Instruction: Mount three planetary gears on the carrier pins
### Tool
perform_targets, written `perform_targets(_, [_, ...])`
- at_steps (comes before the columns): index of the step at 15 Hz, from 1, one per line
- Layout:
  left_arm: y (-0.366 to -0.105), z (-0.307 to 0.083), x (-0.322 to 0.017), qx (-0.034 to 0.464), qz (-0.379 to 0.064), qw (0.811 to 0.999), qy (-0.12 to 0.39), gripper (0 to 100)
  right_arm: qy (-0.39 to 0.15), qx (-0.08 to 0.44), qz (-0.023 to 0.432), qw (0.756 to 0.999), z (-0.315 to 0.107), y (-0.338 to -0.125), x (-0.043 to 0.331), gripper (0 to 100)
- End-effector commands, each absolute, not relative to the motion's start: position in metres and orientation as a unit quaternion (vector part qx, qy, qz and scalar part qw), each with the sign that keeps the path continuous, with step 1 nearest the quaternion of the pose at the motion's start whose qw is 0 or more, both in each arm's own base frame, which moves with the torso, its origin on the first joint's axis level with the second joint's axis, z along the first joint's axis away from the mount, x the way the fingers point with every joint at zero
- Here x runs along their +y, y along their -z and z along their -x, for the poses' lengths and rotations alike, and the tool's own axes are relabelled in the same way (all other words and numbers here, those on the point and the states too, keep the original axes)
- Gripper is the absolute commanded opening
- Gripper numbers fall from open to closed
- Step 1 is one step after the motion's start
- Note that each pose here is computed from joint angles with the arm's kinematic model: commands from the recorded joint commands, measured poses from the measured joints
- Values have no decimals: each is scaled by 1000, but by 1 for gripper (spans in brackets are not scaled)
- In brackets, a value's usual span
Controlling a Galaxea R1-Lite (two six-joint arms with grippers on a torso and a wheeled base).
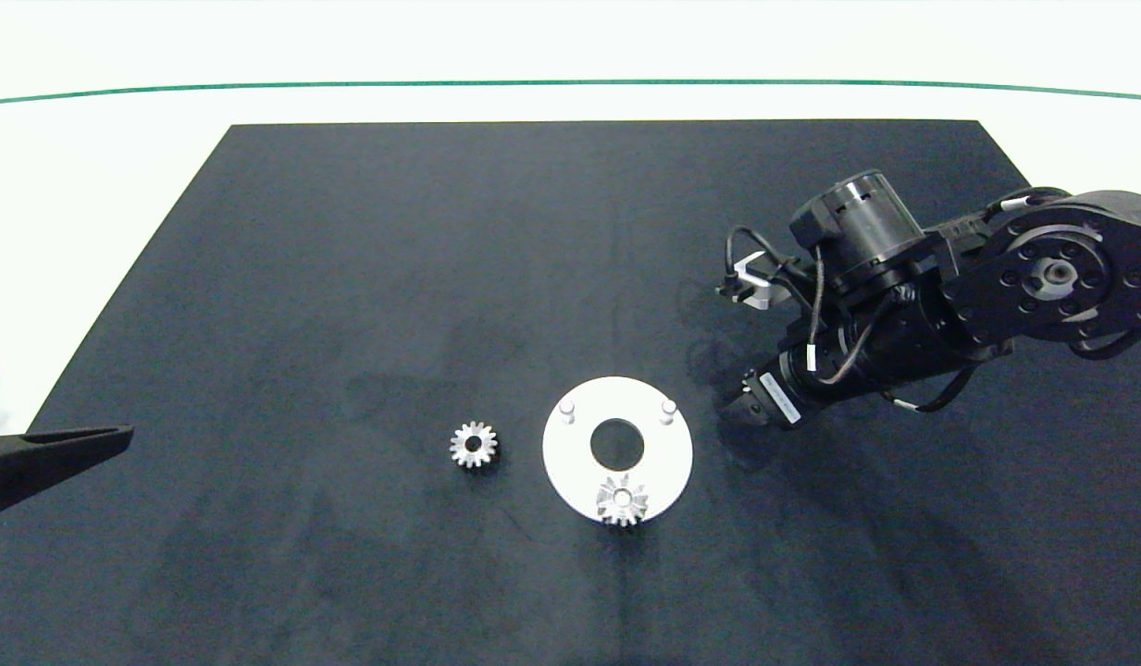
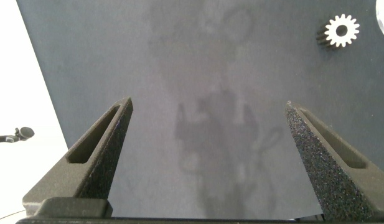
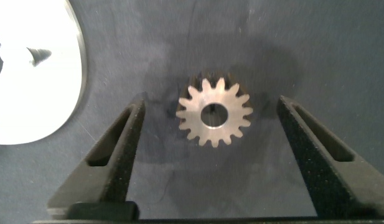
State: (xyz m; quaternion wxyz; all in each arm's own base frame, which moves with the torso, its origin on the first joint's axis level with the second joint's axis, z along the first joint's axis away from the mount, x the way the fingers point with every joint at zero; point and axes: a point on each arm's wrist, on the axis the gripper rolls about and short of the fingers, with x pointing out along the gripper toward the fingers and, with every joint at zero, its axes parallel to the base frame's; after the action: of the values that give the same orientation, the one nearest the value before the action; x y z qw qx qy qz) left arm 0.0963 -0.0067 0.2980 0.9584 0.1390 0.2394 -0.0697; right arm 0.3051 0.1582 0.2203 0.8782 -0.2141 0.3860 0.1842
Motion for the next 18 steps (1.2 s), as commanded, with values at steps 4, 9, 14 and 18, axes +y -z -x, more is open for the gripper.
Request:
perform_targets(4, [-298, -96, -7, 242, -139, 958, 70, 100, -185, 386, 215, 878, -306, -221, 159, 72])
perform_targets(9, [-297, -97, -7, 242, -140, 958, 70, 100, -185, 386, 214, 878, -306, -220, 159, 61])
perform_targets(14, [-297, -97, -7, 242, -140, 958, 70, 100, -186, 392, 215, 875, -306, -217, 159, 52])
perform_targets(18, [-297, -97, -7, 242, -140, 958, 70, 100, -187, 395, 216, 873, -309, -213, 160, 43])
